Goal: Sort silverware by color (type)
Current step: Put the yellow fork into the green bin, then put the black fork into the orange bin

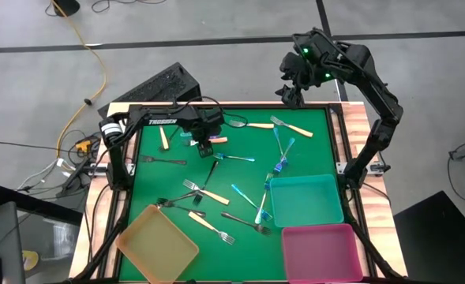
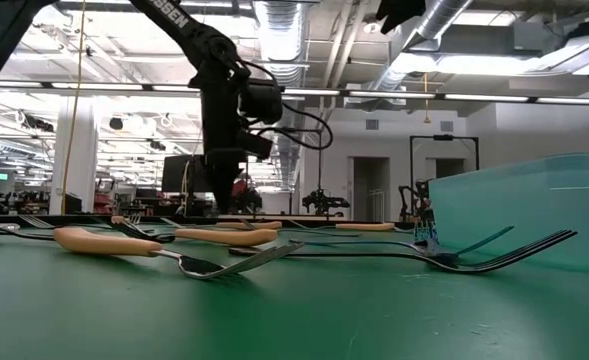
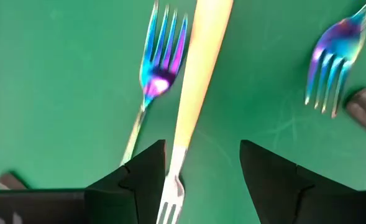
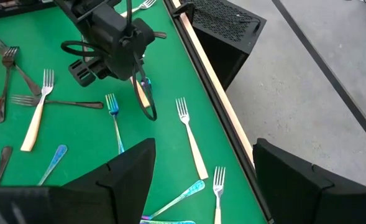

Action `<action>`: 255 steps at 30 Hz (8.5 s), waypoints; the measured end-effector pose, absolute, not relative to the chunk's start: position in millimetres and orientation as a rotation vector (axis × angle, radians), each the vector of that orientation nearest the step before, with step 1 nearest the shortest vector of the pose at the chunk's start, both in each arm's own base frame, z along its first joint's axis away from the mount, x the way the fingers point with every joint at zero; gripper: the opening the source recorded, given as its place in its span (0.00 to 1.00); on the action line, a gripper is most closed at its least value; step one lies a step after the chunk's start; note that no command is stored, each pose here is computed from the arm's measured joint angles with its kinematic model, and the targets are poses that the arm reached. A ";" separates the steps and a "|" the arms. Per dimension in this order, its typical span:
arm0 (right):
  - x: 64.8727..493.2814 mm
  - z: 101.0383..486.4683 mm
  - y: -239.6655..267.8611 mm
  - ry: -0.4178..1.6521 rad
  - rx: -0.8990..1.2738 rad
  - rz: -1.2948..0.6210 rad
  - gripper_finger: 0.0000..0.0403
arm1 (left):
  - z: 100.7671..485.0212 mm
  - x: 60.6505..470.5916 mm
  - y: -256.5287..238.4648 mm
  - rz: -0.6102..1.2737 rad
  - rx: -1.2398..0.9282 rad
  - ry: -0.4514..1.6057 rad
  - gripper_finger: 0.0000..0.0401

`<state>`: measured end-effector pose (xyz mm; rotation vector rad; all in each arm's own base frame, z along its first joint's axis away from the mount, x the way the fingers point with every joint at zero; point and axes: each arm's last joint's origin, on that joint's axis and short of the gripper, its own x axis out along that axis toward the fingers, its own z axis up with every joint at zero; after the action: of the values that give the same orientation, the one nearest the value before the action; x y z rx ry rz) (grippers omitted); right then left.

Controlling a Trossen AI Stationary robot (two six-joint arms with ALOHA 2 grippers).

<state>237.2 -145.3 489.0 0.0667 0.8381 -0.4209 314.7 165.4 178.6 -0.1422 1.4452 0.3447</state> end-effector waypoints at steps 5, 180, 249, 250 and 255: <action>237.2 489.0 -145.3 0.838 0.067 -0.421 0.72 | 175.4 313.0 173.5 0.351 -0.151 1.438 0.47; 261.5 402.5 -34.6 1.235 0.058 -0.263 0.18 | 401.8 245.2 72.7 0.308 -0.105 0.408 0.42; 243.0 155.9 51.8 1.579 -0.018 -0.006 0.55 | 388.8 238.9 70.3 0.283 -0.104 0.563 0.42; 242.7 161.6 50.8 1.547 -0.009 -0.003 0.55 | 388.1 238.6 69.9 0.274 -0.107 0.571 0.42; 236.3 188.7 41.0 1.422 0.046 -0.032 0.55 | 384.0 236.0 68.6 0.250 -0.106 0.623 0.42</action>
<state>236.3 41.0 188.7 0.0458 1.4220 -0.0316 236.0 68.6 384.0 -0.1063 0.6228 0.2500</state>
